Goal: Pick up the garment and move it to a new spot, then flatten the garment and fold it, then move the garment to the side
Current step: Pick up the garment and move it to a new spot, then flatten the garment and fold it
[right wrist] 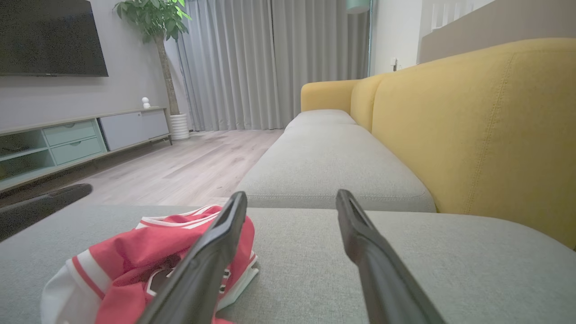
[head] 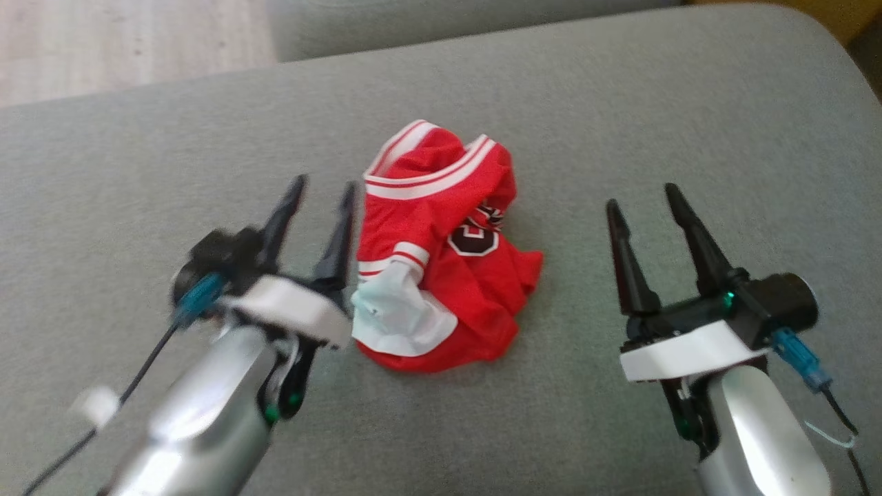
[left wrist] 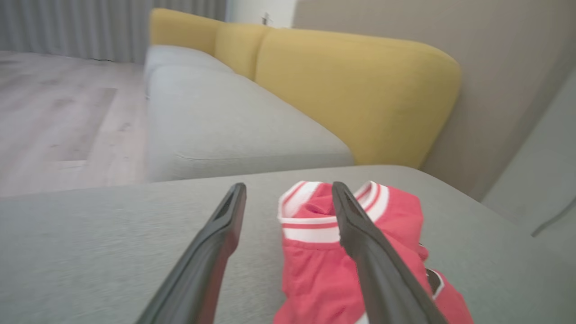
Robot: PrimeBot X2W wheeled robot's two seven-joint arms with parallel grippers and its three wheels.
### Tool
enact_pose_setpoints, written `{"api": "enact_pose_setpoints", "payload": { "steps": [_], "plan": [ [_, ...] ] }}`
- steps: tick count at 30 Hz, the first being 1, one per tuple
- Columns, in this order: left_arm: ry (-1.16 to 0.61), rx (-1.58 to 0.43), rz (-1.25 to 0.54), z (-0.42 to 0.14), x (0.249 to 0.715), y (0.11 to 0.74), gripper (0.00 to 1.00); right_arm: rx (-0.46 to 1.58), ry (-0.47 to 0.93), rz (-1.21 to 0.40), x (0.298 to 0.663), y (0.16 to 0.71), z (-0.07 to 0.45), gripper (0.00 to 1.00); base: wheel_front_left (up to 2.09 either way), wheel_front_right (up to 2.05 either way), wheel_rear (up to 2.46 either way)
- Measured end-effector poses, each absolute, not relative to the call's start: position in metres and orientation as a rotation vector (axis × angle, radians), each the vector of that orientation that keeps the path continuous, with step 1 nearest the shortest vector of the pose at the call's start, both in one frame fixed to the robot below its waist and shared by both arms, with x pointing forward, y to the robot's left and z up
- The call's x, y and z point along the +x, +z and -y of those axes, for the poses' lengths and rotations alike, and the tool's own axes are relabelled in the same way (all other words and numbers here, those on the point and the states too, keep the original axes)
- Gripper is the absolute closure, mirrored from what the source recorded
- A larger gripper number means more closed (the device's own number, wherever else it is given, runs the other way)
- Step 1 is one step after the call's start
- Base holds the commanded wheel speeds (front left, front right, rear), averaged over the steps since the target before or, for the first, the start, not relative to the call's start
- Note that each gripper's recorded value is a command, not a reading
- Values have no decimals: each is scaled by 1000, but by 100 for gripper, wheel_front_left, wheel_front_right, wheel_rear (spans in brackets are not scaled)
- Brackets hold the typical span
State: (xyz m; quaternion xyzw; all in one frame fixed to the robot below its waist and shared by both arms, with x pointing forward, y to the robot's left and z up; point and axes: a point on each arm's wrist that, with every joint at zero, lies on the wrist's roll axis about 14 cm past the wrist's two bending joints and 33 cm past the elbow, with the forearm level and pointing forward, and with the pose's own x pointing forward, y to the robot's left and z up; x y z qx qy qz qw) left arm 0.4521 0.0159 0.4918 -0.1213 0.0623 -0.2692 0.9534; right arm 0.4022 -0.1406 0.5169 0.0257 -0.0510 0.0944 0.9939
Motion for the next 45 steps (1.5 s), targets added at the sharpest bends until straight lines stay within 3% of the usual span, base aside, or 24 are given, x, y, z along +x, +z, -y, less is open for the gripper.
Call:
{"api": "enact_pose_setpoints", "payload": {
  "steps": [13,23,45],
  "plan": [
    [-150,-216,-43,-141,392,490,0,18,214,72,392,506,131,0,0,0,0],
    [-23,-192,-106,-179,343,457,0,32,197,-5,380,482,135,0,0,0,0],
    [-5,-208,-110,-185,338,447,0,59,168,-30,375,474,143,0,0,0,0]
  ]
}}
